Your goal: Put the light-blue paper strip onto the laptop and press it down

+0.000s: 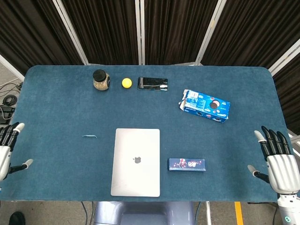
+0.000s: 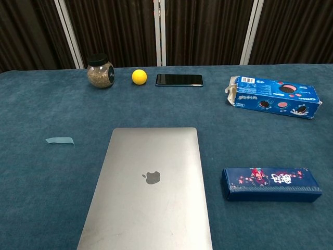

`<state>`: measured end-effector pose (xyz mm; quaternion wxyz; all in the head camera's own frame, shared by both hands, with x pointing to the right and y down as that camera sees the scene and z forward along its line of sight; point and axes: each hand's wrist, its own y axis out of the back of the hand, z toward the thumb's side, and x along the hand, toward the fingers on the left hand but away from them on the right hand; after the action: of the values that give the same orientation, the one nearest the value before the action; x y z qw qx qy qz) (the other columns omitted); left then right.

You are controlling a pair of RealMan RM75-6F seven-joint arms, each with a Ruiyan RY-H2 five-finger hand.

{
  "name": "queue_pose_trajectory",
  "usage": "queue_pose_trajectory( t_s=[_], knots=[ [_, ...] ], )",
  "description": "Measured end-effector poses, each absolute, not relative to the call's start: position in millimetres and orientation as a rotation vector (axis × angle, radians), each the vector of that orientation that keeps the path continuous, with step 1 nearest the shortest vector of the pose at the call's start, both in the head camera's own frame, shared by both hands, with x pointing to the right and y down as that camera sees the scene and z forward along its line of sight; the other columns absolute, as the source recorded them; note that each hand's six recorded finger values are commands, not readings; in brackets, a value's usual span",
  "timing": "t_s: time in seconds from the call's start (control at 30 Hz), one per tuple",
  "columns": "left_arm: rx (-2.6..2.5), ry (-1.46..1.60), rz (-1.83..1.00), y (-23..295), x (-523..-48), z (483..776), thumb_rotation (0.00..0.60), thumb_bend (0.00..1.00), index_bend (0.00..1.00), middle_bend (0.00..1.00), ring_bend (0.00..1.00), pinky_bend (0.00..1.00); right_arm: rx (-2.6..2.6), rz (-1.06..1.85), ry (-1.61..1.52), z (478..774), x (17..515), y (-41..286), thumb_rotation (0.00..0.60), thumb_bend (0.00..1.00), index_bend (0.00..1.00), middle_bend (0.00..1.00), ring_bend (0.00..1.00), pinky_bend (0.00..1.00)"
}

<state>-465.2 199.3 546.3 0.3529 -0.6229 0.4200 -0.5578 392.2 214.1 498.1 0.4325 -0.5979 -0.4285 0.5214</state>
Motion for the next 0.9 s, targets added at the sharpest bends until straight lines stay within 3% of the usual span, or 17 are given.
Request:
queue_pose_trajectory(
  t_s=[0.1, 0.2, 0.4, 0.63, 0.9],
  knots=[
    [-1.649, 1.054, -1.435, 187, -457, 564, 0.600, 0.03, 0.07, 0.00, 0.00, 0.00, -1.484, 1.311, -1.067, 500, 394, 213, 0.600, 0.00, 0.00, 0.00, 0.00, 0.00],
    [-1.692, 1.002, -1.430, 171, -444, 585, 0.600, 0.12, 0.27, 0.00, 0.00, 0.00, -1.474, 1.328, -1.064, 503, 396, 211, 0.600, 0.00, 0.00, 0.00, 0.00, 0.00],
    [-1.751, 0.833, -1.428, 135, -402, 639, 0.600, 0.25, 0.42, 0.00, 0.00, 0.00, -1.453, 1.371, -1.055, 511, 401, 208, 0.600, 0.00, 0.01, 0.00, 0.00, 0.00],
    [-1.796, 0.727, -1.437, 115, -363, 687, 0.600, 0.29, 0.45, 0.00, 0.00, 0.00, -1.427, 1.419, -1.053, 518, 410, 205, 0.600, 0.00, 0.01, 0.00, 0.00, 0.00],
    [-1.833, 0.663, -1.463, 115, -343, 719, 0.600, 0.34, 0.45, 0.00, 0.00, 0.00, -1.403, 1.459, -1.053, 522, 418, 205, 0.600, 0.00, 0.01, 0.00, 0.00, 0.00]
  ],
)
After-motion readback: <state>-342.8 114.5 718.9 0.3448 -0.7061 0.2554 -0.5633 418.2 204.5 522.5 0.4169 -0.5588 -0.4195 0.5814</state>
